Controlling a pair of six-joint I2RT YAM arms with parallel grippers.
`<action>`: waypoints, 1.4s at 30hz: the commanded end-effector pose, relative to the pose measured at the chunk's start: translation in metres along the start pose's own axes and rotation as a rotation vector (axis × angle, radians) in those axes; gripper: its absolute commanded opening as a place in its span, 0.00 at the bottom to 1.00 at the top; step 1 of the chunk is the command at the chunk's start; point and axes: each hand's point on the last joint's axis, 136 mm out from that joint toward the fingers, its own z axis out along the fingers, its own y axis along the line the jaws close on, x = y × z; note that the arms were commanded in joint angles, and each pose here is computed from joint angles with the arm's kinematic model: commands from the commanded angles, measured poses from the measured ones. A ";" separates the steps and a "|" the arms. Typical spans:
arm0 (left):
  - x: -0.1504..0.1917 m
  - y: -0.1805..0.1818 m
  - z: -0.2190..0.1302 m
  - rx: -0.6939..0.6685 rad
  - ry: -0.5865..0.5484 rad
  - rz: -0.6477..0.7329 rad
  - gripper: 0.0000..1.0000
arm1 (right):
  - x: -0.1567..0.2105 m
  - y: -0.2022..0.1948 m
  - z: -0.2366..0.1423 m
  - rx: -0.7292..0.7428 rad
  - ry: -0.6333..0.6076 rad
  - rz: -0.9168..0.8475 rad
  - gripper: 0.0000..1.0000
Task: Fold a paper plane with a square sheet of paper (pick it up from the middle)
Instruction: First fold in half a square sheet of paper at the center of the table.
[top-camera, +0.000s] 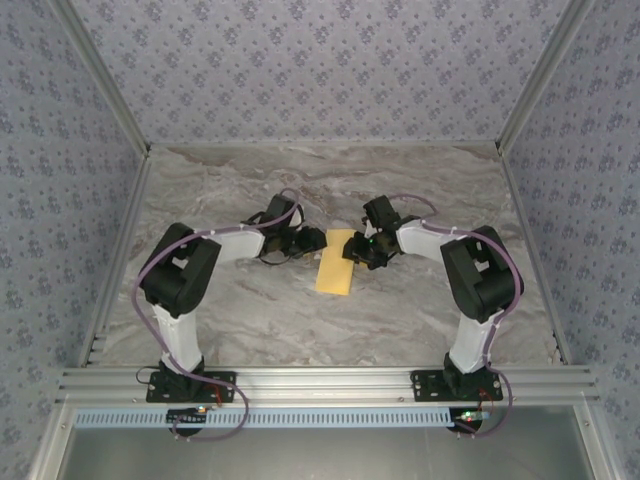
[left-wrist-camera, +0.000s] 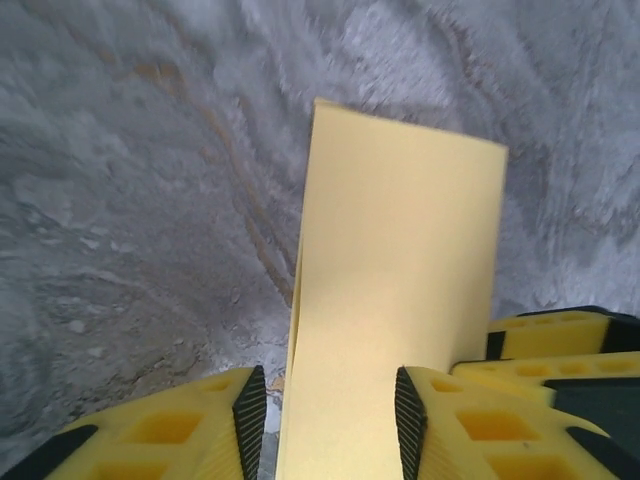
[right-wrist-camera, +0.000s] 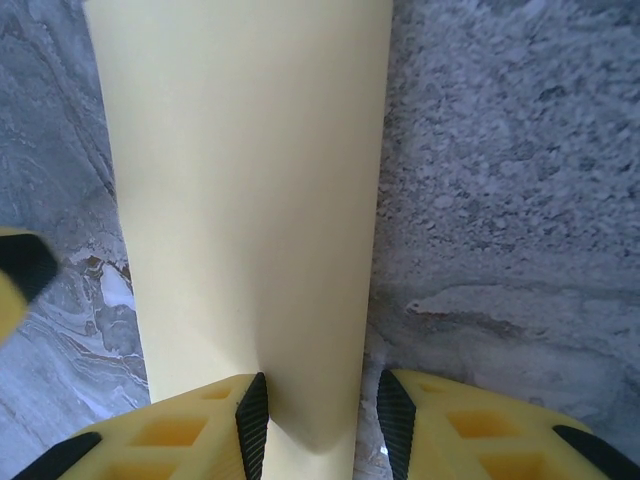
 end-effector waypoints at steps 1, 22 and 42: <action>-0.014 0.003 -0.023 -0.052 -0.086 -0.004 0.45 | 0.025 -0.043 0.016 0.177 0.085 0.053 0.40; -0.024 0.038 -0.054 -0.196 -0.201 -0.041 0.80 | 0.033 -0.077 0.027 0.346 0.130 0.106 0.41; -0.018 0.020 -0.050 -0.096 -0.160 0.024 0.98 | 0.046 -0.089 0.036 0.380 0.215 0.013 0.41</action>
